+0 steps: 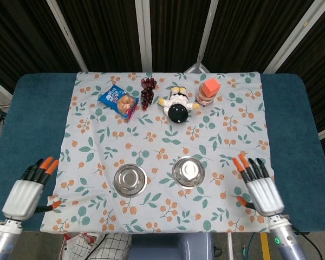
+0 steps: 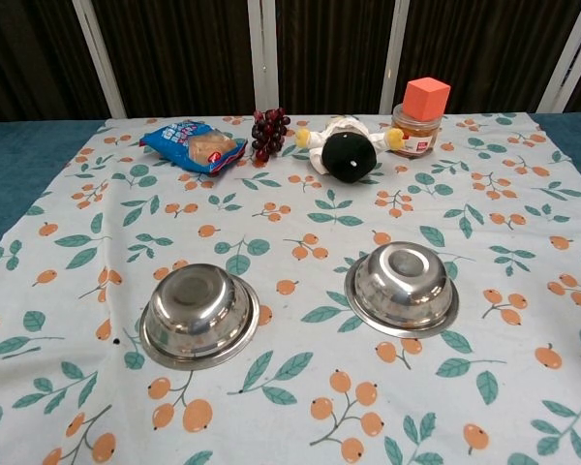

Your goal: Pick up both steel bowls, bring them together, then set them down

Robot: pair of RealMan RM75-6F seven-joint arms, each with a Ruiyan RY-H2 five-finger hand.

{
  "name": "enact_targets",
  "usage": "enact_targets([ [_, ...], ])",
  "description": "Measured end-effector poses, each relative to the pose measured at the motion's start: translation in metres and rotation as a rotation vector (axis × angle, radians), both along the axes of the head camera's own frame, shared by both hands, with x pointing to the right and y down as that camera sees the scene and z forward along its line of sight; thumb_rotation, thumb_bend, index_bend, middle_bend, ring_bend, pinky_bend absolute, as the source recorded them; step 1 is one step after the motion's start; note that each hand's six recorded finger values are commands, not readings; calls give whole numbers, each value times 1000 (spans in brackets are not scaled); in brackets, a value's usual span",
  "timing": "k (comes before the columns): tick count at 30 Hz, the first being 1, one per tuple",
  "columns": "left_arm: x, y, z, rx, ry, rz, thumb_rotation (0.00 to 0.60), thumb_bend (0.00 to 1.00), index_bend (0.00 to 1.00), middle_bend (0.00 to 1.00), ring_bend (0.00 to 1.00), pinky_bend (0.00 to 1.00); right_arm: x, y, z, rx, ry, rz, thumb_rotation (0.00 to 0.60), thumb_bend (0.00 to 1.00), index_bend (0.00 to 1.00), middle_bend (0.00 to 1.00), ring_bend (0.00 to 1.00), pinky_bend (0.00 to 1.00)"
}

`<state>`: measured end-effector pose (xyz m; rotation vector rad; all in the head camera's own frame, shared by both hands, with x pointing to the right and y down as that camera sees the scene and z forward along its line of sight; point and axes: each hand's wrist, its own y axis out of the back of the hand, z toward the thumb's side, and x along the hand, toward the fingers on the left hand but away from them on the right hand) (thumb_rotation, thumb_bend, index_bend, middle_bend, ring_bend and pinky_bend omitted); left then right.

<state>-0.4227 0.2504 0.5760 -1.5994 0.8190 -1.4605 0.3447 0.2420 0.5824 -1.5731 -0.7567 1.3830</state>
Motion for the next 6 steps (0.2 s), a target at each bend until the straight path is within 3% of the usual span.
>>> enact_targets([
  [3,-14,-1,-1,18,-18,-48,462,67,0,0,0,145,15,3,-14,52,28,40,526,245,0,0,0,0],
  [6,-17,-3,-2,22,-6,-55,479,67,0,0,0,145,23,3,-15,47,29,76,548,246,0,0,0,0],
])
